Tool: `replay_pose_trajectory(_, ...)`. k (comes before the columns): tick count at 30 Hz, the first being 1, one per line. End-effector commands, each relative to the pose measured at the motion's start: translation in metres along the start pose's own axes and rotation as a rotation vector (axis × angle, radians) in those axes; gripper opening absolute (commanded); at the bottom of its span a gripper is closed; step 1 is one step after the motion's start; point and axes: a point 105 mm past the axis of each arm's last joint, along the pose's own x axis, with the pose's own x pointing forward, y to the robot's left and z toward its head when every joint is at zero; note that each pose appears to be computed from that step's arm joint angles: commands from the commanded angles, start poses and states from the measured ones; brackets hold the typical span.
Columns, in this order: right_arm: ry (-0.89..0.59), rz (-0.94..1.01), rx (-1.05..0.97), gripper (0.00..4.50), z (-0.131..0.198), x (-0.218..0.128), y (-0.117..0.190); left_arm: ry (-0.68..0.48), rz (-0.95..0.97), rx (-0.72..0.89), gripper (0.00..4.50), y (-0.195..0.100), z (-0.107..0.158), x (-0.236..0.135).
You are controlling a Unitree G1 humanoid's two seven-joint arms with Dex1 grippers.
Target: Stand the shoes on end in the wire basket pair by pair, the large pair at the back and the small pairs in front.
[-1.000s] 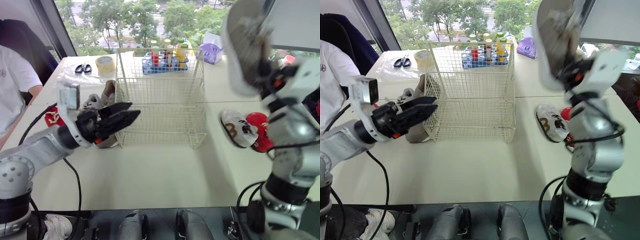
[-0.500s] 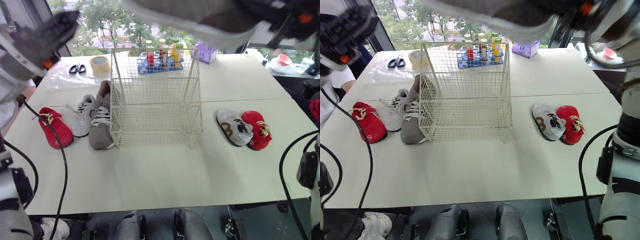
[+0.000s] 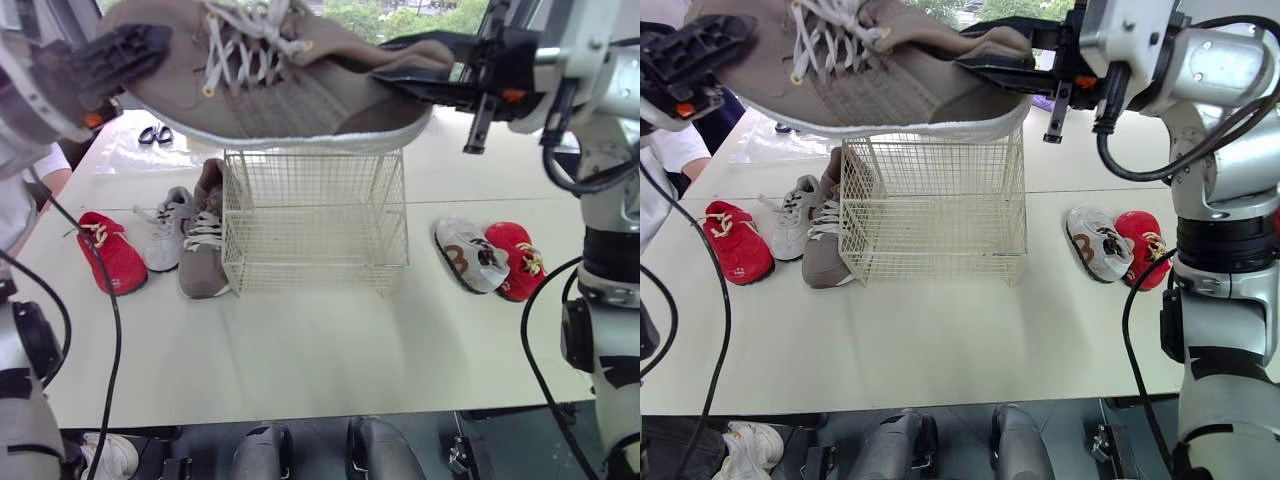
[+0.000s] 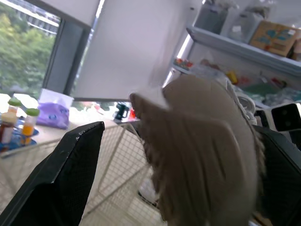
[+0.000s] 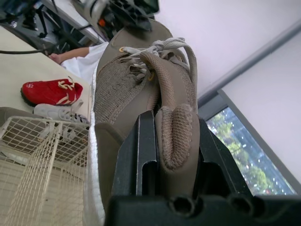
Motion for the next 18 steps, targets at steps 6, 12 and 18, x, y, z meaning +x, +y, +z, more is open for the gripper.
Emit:
replay_pose_trajectory(6, -0.031, -0.027, -0.093, 0.21, 0.019, -0.002, -0.008, 0.006, -0.090, 0.011, 1.08, -0.012, 0.008, 0.000)
replay_pose_trajectory(12, -0.064, -0.209, 0.033, 0.69, 0.014, -0.014, -0.029, -0.091, -0.057, 0.018, 0.62, -0.016, 0.016, -0.008)
replay_pose_trajectory(18, -0.263, -0.677, 0.448, 3.66, -0.004, -0.084, -0.069, -0.361, 0.057, 0.002, 0.62, -0.015, 0.024, -0.036)
